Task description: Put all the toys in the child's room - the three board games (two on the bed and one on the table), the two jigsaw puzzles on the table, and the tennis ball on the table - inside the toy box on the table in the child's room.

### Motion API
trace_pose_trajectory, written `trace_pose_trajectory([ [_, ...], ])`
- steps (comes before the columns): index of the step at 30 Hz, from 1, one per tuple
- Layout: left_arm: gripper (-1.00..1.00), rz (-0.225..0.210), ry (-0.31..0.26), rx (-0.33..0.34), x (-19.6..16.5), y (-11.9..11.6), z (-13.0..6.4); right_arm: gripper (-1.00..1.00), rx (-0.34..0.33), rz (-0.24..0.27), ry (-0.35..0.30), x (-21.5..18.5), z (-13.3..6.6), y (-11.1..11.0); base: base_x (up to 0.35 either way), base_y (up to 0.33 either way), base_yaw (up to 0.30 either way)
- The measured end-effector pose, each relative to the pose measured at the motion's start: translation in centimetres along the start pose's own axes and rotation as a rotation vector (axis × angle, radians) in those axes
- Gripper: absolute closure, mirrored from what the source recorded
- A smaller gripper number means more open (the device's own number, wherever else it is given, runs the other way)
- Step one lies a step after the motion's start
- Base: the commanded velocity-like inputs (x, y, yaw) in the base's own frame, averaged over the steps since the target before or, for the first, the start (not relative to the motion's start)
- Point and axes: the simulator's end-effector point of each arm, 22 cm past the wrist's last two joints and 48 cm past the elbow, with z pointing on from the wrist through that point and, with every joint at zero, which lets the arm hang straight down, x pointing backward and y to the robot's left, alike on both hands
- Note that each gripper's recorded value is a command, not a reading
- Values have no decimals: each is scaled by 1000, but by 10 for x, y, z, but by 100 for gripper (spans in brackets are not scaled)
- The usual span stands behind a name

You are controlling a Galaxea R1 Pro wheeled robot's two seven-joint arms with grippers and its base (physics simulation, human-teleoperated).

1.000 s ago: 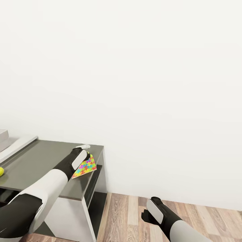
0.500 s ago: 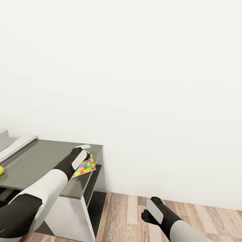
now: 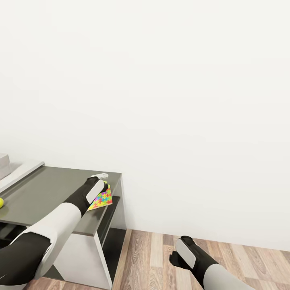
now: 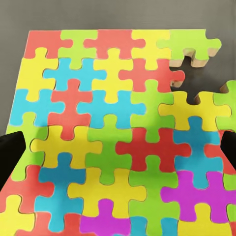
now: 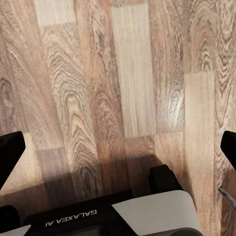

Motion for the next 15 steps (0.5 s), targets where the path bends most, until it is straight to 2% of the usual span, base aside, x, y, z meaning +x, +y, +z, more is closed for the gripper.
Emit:
trace_pose_trajectory([
  [6, -100, -1, 0, 0, 0, 0, 0, -100, 0, 0, 0, 0, 0, 0, -10, -4, 0],
  [15, -100, -4, 0, 0, 0, 0, 0, -100, -1, -1, 0, 0, 0, 1, -81, -67, 0],
])
